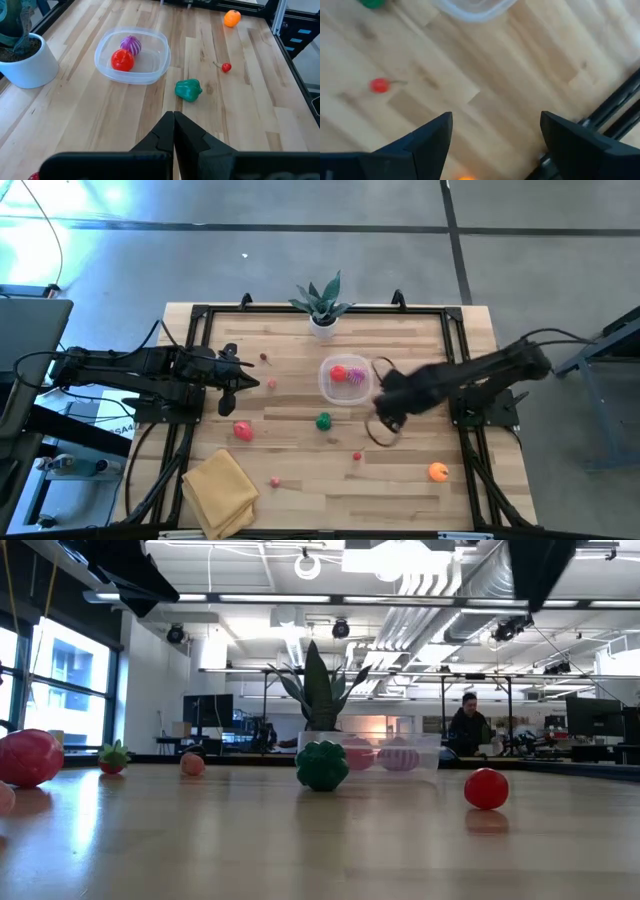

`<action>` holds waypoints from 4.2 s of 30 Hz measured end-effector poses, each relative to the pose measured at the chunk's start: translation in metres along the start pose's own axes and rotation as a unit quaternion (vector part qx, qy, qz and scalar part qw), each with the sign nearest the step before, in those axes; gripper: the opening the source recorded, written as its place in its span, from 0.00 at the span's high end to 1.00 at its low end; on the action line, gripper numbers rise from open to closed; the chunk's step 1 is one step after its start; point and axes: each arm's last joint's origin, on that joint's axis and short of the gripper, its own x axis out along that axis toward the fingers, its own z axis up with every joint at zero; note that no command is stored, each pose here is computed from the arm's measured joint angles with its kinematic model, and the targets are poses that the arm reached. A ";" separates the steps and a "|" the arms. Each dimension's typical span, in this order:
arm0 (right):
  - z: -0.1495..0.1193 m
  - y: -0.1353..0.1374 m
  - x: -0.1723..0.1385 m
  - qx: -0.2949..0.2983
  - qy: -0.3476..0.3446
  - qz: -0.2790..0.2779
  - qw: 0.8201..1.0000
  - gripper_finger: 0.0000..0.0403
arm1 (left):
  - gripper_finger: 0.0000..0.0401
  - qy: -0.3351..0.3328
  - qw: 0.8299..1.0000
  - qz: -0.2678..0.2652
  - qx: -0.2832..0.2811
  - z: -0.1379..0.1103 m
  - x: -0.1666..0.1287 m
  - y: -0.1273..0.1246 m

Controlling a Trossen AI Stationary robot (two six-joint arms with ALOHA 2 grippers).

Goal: Pick and placing Produce into tupperware
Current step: Put the orange into the transparent container

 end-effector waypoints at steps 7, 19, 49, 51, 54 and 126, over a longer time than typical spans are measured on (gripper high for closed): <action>-0.060 0.004 -0.026 0.083 -0.009 0.041 0.996 0.27 | 1.00 0.000 1.000 0.000 0.000 0.000 0.000 0.000; -0.123 0.036 -0.016 0.140 0.029 0.008 0.990 0.27 | 1.00 0.000 1.000 0.000 0.000 0.000 0.000 0.000; -0.186 0.034 0.079 0.214 0.095 -0.008 0.972 0.27 | 1.00 0.000 1.000 0.000 0.000 0.000 0.000 0.000; -0.186 0.031 0.090 0.218 0.104 0.019 0.970 0.27 | 1.00 0.000 1.000 0.000 0.000 0.000 0.000 0.000; -0.187 0.027 0.106 0.225 0.116 0.045 0.966 0.27 | 1.00 0.000 1.000 0.000 0.000 0.000 0.000 0.000; -0.192 0.017 0.151 0.257 0.145 0.088 0.951 0.40 | 1.00 0.000 1.000 0.000 0.000 0.000 0.000 0.000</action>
